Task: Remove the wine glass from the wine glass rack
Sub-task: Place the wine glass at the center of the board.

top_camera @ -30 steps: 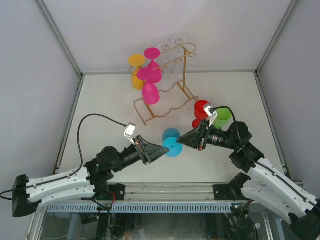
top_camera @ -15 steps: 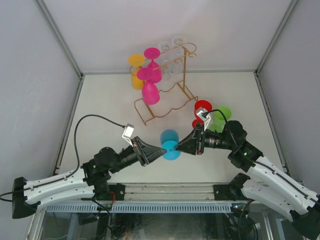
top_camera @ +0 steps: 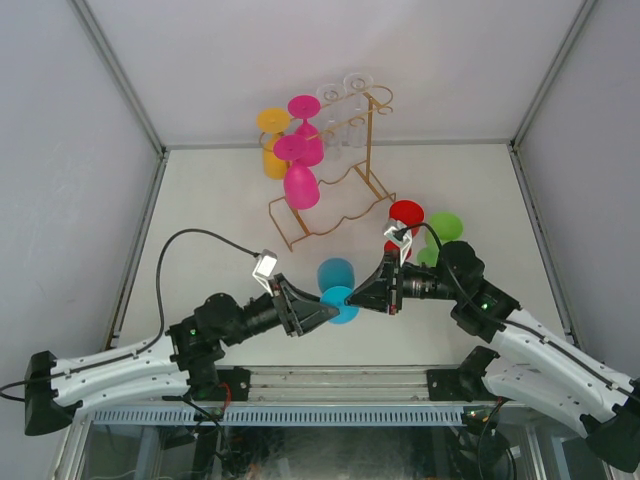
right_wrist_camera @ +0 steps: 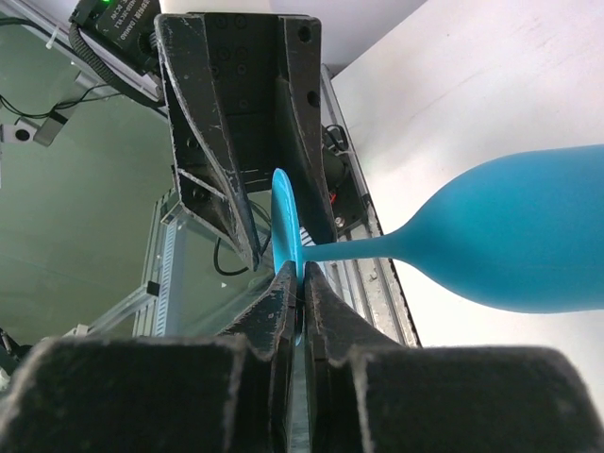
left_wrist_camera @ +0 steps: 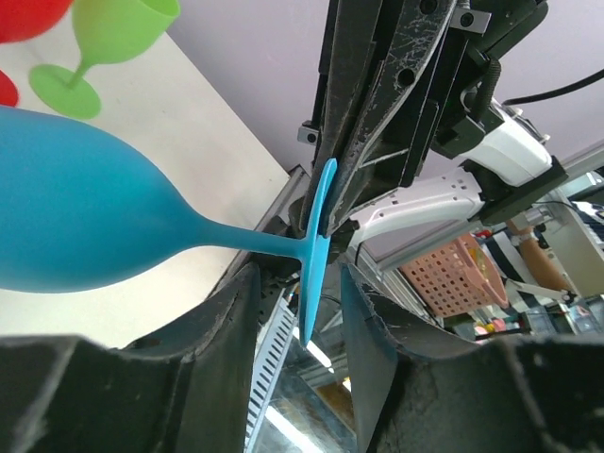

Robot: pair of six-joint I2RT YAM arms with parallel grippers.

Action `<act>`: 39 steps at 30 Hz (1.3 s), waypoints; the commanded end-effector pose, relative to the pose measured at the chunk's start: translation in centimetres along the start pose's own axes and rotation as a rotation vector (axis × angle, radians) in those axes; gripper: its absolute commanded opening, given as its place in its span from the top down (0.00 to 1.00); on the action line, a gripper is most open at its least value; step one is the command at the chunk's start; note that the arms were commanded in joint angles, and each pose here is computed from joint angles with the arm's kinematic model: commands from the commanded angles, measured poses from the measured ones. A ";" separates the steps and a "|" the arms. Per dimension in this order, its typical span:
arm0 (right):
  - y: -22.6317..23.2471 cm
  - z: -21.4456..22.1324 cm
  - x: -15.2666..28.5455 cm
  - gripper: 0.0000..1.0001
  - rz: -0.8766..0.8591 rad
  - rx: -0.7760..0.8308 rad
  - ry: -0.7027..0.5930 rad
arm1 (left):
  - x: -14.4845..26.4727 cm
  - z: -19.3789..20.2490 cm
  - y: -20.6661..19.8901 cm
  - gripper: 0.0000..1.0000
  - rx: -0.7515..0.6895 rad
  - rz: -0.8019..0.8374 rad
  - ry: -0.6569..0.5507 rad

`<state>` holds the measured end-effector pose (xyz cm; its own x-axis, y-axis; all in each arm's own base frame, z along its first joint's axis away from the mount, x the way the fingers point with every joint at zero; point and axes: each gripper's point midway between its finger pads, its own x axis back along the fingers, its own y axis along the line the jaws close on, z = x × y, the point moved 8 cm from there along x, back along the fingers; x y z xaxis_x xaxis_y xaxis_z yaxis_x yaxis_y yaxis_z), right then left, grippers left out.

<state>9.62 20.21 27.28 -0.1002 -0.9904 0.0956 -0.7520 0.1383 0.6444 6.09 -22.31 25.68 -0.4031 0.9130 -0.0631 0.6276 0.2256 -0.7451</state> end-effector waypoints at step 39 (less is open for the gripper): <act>2.0 -2.3 1.5 0.62 0.058 0.144 -0.161 | -0.5 0.7 -0.2 1.00 -0.036 0.089 0.011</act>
<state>9.19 19.64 28.75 -0.1497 -0.9884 0.0261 -0.8136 0.1381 0.5647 5.73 -23.68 25.76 -0.3413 0.9322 -0.1207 0.6055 0.1198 -0.7867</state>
